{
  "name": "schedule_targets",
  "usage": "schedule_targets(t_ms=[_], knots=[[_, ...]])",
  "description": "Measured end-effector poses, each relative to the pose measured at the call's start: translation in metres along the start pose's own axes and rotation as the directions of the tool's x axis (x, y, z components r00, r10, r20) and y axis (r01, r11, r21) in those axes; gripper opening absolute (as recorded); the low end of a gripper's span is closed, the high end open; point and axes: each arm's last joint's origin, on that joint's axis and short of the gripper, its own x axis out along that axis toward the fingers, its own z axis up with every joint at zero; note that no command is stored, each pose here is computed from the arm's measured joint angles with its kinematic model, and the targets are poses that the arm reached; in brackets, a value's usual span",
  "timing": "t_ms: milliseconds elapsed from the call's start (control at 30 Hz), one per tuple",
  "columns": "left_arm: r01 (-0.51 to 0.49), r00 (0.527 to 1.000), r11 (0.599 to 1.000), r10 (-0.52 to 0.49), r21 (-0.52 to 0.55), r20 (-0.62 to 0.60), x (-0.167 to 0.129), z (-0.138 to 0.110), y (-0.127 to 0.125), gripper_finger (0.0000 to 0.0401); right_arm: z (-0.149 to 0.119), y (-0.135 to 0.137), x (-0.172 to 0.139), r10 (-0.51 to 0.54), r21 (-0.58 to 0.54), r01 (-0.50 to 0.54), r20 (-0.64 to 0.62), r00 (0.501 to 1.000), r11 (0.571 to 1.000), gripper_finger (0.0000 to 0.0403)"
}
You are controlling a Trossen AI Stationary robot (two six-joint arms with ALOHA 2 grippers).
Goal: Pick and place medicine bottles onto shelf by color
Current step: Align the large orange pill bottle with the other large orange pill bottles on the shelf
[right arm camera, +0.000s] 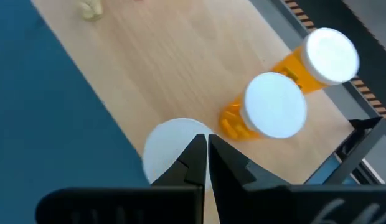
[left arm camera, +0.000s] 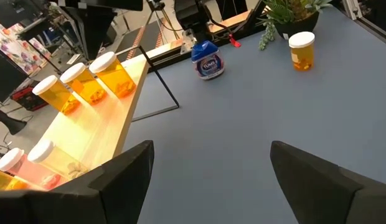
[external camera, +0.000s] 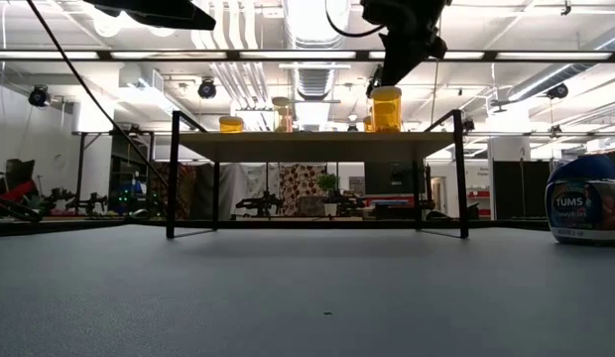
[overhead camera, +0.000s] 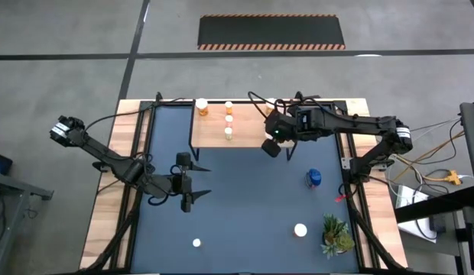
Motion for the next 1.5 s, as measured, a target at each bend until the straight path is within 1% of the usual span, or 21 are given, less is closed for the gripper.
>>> schedule_targets(t_ms=[300, 867, 1200, 1333, 1500], knots=[[0.0, 1.0, 1.0, 0.0, 0.001, -0.001, 0.0, 0.0, 0.0001, 0.0304, -0.0031, 0.0018, 0.0029, 0.029, 0.008, -0.029, -0.024, 0.999, 1.0, 0.0008], [0.001, 1.0, 1.0, -0.001, 0.005, -0.006, -0.0001, -0.0006, -0.0001, 0.0304, -0.0081, 0.0004, 0.0063, -0.003, -0.001, 0.003, -0.047, 0.999, 1.0, 0.0008], [0.001, 1.0, 1.0, -0.001, 0.005, -0.006, -0.0001, -0.0006, -0.0002, 0.0304, -0.0084, 0.0004, 0.0065, -0.003, -0.004, 0.003, -0.049, 0.999, 1.0, 0.0008], [0.001, 1.0, 1.0, -0.001, 0.005, -0.006, -0.0001, -0.0006, -0.0001, 0.0304, -0.0086, -0.0004, 0.0066, -0.029, -0.008, 0.029, -0.043, 0.999, 1.0, 0.0008], [0.001, 1.0, 1.0, -0.001, 0.004, -0.005, -0.0001, -0.0004, -0.0001, 0.0304, -0.0085, -0.0005, 0.0068, -0.034, -0.008, 0.034, -0.041, 0.999, 0.999, 0.0008]])
